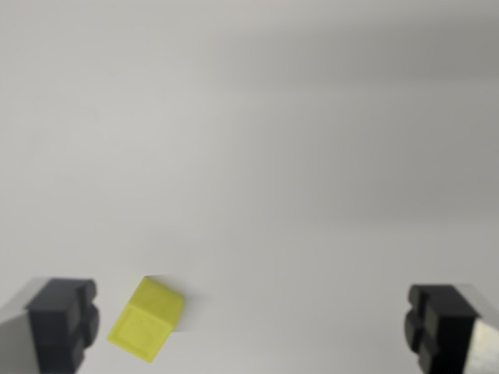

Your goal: Pick yellow cube

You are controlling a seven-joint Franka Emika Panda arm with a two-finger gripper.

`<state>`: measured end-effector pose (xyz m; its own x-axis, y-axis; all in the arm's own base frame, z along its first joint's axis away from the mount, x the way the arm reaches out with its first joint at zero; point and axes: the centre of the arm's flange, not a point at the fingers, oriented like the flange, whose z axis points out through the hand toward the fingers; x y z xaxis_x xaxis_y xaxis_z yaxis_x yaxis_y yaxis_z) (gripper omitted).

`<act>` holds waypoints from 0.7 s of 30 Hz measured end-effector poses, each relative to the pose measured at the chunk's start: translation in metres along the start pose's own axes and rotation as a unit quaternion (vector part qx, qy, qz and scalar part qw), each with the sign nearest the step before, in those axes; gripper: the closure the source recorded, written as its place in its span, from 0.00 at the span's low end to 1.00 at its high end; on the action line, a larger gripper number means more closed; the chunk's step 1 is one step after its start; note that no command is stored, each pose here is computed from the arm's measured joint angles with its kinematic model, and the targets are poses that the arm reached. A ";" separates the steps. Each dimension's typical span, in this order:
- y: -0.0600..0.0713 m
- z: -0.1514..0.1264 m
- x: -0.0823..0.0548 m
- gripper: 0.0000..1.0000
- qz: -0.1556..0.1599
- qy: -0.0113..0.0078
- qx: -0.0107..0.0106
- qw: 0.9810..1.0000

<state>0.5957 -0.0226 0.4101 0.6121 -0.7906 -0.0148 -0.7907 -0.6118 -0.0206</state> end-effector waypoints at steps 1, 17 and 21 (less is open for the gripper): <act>0.000 0.000 0.000 0.00 0.000 0.000 0.000 1.000; 0.007 0.026 -0.025 0.00 0.035 0.001 -0.001 0.999; 0.009 0.036 -0.034 0.00 0.046 0.001 -0.001 0.999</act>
<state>0.5675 -0.0004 0.3742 0.5365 -0.8438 -0.0148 -0.8439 -0.5363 -0.0167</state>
